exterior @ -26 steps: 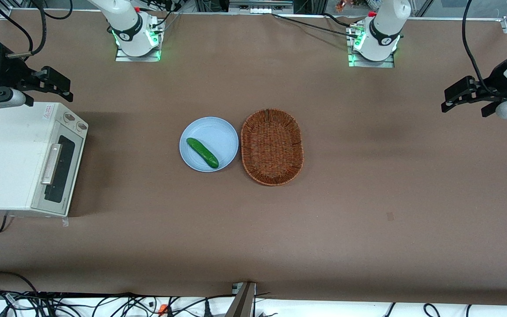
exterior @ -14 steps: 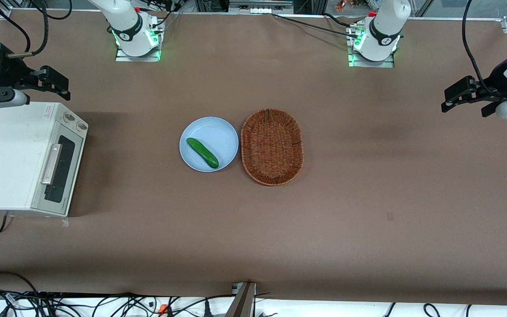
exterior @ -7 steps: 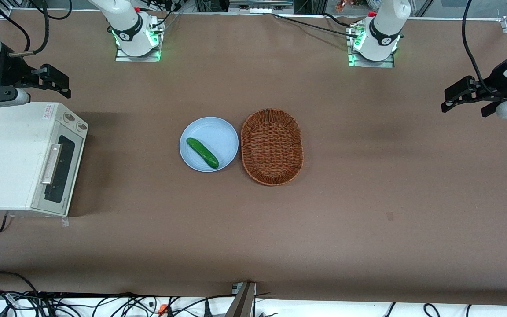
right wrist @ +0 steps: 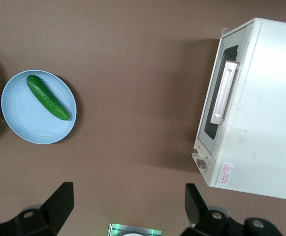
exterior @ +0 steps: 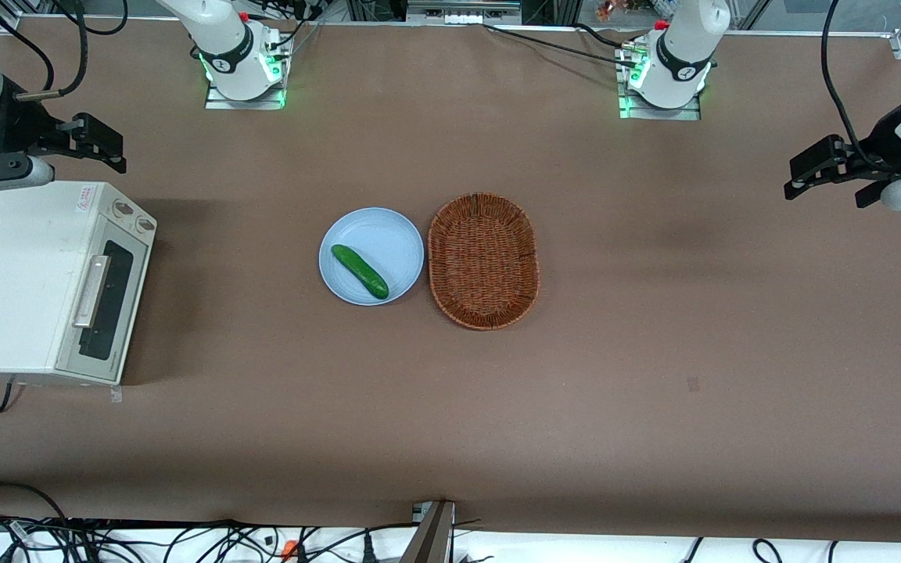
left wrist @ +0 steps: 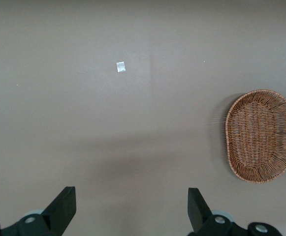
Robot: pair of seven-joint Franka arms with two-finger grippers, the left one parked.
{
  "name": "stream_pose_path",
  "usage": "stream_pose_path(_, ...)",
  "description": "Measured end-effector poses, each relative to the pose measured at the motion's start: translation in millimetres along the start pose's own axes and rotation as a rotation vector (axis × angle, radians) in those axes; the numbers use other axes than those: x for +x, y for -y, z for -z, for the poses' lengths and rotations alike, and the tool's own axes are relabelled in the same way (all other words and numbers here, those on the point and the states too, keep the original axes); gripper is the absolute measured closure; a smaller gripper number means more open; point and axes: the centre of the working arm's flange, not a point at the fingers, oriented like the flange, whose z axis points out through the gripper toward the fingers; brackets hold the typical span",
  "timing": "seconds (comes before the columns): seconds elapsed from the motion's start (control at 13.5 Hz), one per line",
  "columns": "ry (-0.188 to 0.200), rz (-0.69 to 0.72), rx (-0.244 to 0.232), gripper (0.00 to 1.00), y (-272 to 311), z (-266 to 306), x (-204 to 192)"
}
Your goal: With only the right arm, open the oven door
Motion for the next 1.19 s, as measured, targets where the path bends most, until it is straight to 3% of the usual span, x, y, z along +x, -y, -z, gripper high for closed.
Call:
stream_pose_path(0.37, 0.007, -0.001, -0.007, 0.0, -1.4, -2.4, 0.8)
stream_pose_path(0.52, 0.044, -0.015, -0.039, 0.07, -11.7, -23.0, 12.2)
stream_pose_path(0.81, 0.116, -0.087, -0.086, 0.55, -69.7, -115.2, 64.7)
stream_pose_path(0.89, 0.128, -0.099, -0.093, 0.55, -83.1, -138.6, 75.3)
stream_pose_path(1.19, 0.14, -0.094, -0.137, 0.99, -99.3, -200.9, 104.2)
